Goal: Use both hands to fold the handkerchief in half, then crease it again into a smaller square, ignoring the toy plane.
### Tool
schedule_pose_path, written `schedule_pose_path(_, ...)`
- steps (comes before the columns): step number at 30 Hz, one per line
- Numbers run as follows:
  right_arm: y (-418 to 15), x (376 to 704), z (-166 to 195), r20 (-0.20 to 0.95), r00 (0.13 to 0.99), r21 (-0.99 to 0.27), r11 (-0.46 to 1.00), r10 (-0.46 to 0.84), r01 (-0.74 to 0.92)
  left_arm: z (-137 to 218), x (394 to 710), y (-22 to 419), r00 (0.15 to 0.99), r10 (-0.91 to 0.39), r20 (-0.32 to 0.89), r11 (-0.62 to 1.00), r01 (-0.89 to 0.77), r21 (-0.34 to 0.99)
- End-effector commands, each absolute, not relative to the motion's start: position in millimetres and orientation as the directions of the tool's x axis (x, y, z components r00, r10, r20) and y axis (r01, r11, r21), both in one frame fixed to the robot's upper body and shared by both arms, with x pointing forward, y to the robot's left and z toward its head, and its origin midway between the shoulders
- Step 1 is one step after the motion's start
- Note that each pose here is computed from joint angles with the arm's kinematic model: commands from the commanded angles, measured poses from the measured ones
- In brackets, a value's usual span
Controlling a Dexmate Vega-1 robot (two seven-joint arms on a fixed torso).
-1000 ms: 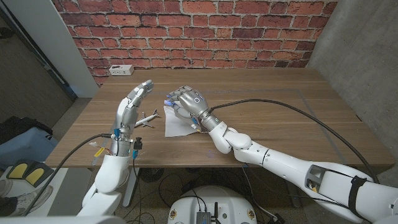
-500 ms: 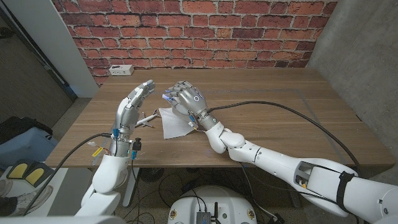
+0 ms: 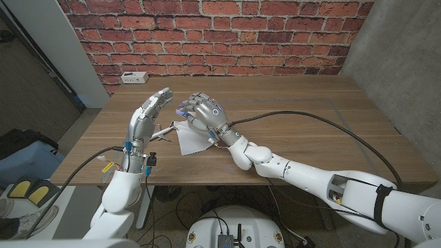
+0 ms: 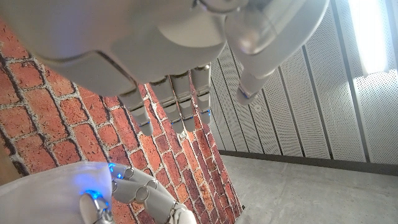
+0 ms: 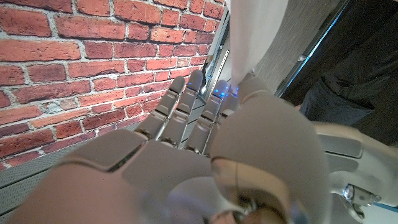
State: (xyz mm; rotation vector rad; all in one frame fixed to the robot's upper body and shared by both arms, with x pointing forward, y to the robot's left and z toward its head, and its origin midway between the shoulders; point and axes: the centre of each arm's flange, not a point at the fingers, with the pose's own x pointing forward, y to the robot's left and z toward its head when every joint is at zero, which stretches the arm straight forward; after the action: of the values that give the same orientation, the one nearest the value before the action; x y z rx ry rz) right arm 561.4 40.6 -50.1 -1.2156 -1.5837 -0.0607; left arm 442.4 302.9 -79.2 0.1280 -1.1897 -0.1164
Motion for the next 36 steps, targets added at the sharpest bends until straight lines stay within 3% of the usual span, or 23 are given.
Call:
schedule_pose_path(1, 42, 562, -66, 0.612, 0.144, -0.617, 0.356, 0.777, 0.702, -77, 446, 303, 0.367, -0.158, 0.917, 0.987, 0.033, 0.156)
schedule_pose_path(10, 43, 566, -75, 0.45, 0.271, -0.692, 0.14, 0.851, 0.708, -74, 445, 302, 0.354, -0.159, 0.922, 0.987, 0.03, 0.158)
schedule_pose_path(21, 33, 576, -66, 0.327, 0.385, -0.794, 0.03, 0.863, 0.607, -72, 448, 301, 0.357, -0.164, 0.92, 0.986, 0.034, 0.162)
schedule_pose_path(28, 24, 581, -61, 0.382, 0.423, -0.826, 0.098, 0.822, 0.555, -73, 455, 304, 0.404, -0.131, 0.905, 0.99, 0.008, 0.14)
schedule_pose_path(36, 13, 580, -51, 0.521, 0.463, -0.828, 0.293, 0.717, 0.478, -75, 463, 305, 0.451, -0.11, 0.886, 0.99, -0.029, 0.138)
